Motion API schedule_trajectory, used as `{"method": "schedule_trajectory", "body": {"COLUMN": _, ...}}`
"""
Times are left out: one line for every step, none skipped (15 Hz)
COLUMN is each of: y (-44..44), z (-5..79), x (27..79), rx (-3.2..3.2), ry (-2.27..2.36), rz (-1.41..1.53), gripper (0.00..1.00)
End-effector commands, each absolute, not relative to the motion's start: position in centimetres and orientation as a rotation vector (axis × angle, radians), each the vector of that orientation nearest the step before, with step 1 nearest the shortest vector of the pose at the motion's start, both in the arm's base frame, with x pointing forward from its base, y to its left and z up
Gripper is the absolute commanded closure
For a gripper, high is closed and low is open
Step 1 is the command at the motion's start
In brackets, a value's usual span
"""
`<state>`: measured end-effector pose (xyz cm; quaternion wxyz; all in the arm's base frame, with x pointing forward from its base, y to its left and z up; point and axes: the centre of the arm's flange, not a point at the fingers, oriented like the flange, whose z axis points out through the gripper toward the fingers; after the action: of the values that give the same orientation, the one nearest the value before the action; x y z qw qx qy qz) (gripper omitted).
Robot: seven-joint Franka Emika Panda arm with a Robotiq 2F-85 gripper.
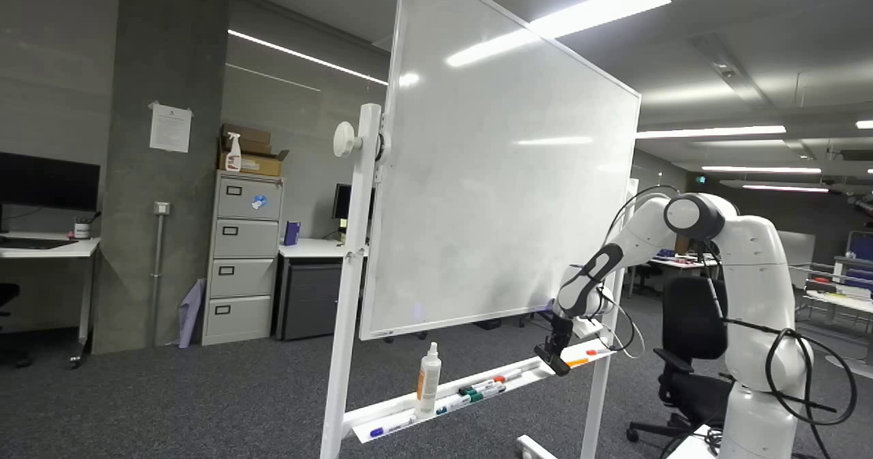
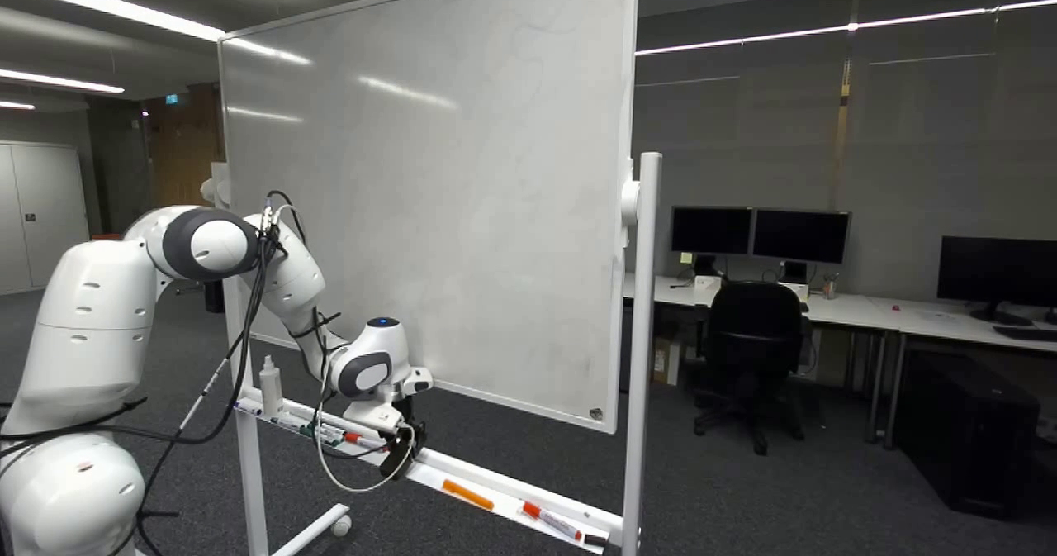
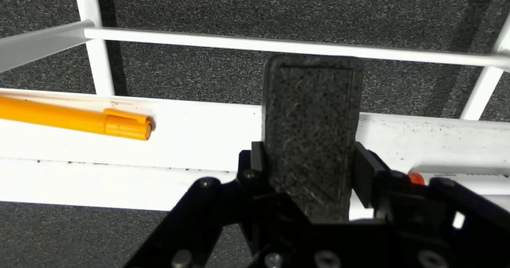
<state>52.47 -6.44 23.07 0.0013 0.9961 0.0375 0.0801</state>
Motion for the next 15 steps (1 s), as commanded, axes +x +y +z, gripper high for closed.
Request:
{"method": "schedule_trajectory", "body": {"y": -6.2, "z": 23.3, "x": 53.9, "rx": 3.110, "ry": 0.108, "rz": 0.286, "gripper": 0.69}}
{"method": "schedule_trajectory", "body": {"y": -6.2, "z": 23.1, "x": 53.9, "rx": 3.108, "ry": 0.112, "rz": 0.283, "gripper": 0.69}}
{"method": "schedule_trajectory", "body": {"y": -6.1, "z": 23.0, "x": 53.9, "rx": 3.107, "ry": 0.112, "rz": 0.279, "gripper": 0.69}}
{"method": "schedule_trajectory", "body": {"y": -6.1, "z": 22.9, "x": 53.9, "rx": 3.107, "ry": 0.110, "rz": 0.274, "gripper": 0.69}}
{"method": "schedule_trajectory", "body": {"y": -6.0, "z": 22.8, "x": 53.9, "rx": 3.109, "ry": 0.105, "rz": 0.266, "gripper": 0.69}}
{"method": "schedule_trajectory", "body": {"y": -5.9, "z": 22.7, "x": 53.9, "rx": 3.109, "ry": 0.104, "rz": 0.264, "gripper": 0.69}}
{"method": "schedule_trajectory", "body": {"y": -5.9, "z": 22.5, "x": 53.9, "rx": 3.105, "ry": 0.112, "rz": 0.262, "gripper": 0.69}}
{"method": "schedule_trajectory", "body": {"y": -5.8, "z": 22.4, "x": 53.9, "rx": 3.105, "ry": 0.114, "rz": 0.258, "gripper": 0.69}}
{"method": "schedule_trajectory", "body": {"y": -5.7, "z": 22.2, "x": 53.9, "rx": 3.103, "ry": 0.126, "rz": 0.258, "gripper": 0.69}}
{"method": "schedule_trajectory", "body": {"y": -5.6, "z": 22.0, "x": 53.9, "rx": 3.101, "ry": 0.135, "rz": 0.254, "gripper": 0.69}}
{"method": "schedule_trajectory", "body": {"y": -5.5, "z": 22.0, "x": 53.9, "rx": 3.097, "ry": 0.148, "rz": 0.257, "gripper": 0.69}}
{"method": "schedule_trajectory", "body": {"y": -5.4, "z": 22.0, "x": 53.9, "rx": 3.095, "ry": 0.155, "rz": 0.255, "gripper": 0.69}}
{"method": "schedule_trajectory", "body": {"y": -5.2, "z": 21.9, "x": 54.0, "rx": 3.091, "ry": 0.165, "rz": 0.255, "gripper": 0.69}}
{"method": "schedule_trajectory", "body": {"y": -5.2, "z": 21.9, "x": 54.0, "rx": 3.088, "ry": 0.171, "rz": 0.254, "gripper": 0.69}}
{"method": "schedule_trajectory", "body": {"y": -5.1, "z": 21.9, "x": 54.1, "rx": 3.086, "ry": 0.179, "rz": 0.252, "gripper": 0.69}}
